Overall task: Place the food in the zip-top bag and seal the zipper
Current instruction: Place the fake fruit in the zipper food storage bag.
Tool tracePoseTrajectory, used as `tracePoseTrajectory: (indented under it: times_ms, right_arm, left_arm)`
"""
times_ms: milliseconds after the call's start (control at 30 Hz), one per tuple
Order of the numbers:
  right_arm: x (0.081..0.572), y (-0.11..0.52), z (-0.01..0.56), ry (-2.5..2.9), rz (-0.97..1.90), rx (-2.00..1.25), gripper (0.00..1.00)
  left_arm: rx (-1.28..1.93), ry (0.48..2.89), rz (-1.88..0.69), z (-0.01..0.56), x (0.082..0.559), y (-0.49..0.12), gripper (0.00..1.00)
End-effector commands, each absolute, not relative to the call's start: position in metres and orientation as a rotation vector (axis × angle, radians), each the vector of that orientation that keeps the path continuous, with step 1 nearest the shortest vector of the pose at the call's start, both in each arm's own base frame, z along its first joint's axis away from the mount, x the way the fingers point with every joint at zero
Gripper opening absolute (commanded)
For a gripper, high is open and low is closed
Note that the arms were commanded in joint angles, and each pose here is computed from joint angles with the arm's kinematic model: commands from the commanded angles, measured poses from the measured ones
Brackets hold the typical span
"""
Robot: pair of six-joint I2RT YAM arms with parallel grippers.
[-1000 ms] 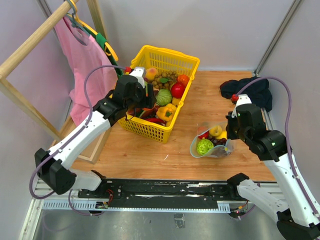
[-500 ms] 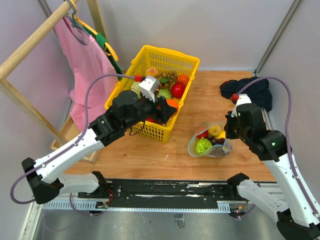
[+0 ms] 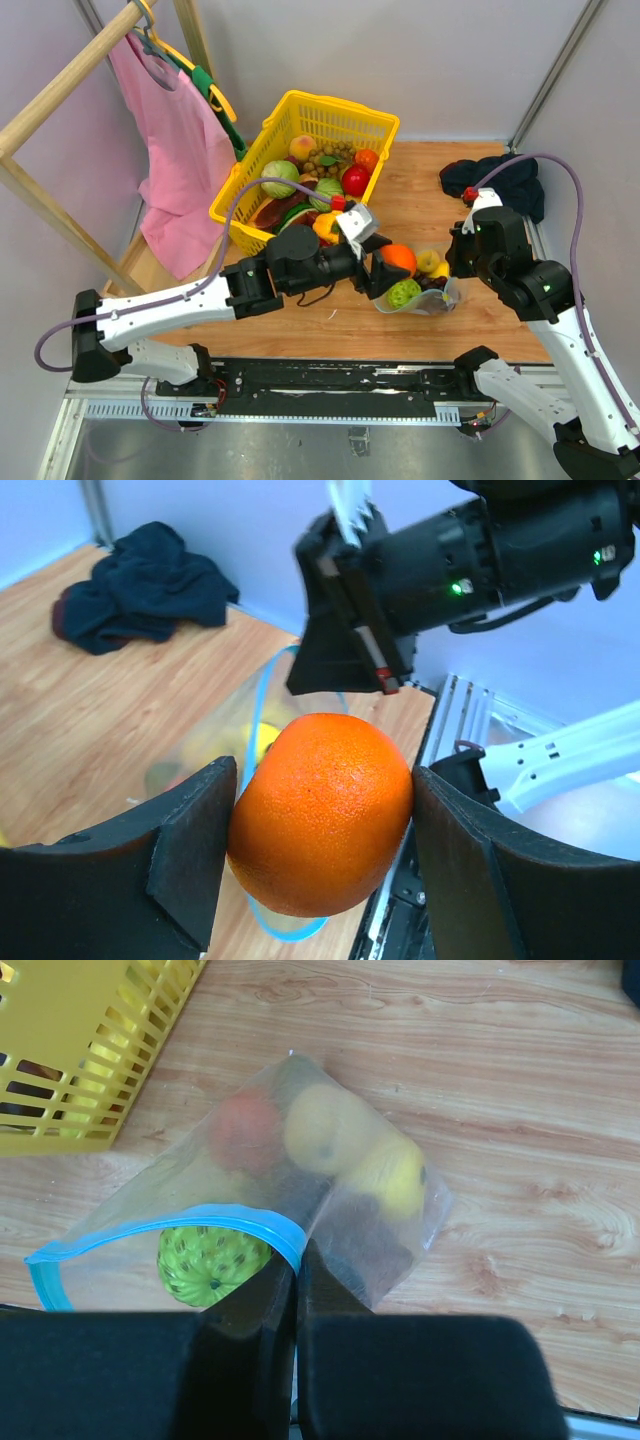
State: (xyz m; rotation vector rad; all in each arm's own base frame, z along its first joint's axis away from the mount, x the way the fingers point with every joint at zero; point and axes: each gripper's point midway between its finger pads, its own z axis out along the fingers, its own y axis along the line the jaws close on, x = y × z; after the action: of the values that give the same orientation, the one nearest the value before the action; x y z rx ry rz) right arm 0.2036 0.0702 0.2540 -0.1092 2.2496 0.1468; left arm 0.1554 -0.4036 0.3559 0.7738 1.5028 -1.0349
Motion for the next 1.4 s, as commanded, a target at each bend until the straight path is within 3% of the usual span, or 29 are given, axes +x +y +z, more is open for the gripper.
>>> tracePoseTrajectory:
  times_ms: [0, 233, 800, 1133, 1367]
  right_arm:
    - [0.211, 0.073, 0.269, 2.182, 0.197, -0.062, 0.01]
    - [0.209, 0.074, 0.268, 2.183, 0.210, -0.069, 0.01]
    - [0.206, 0.079, 0.264, 2.197, 0.242, -0.100, 0.01]
    - [0.205, 0.091, 0.262, 2.197, 0.317, -0.109, 0.01]
    - [0.204, 0.092, 0.264, 2.190, 0.331, -0.112, 0.01]
  left_arm:
    - [0.831, 1.414, -1.061, 0.357, 0.142, -0.432, 0.05]
    - [0.931, 1.420, -1.038, 0.329, 0.137, -0.463, 0.05]
    - [0.879, 1.445, -0.729, 0.296, 0.187, -0.473, 0.04]
    - [0.895, 1.441, -0.765, 0.277, 0.187, -0.493, 0.13]
    - [0.866, 1.488, -0.707, 0.259, 0.198, -0.497, 0.27]
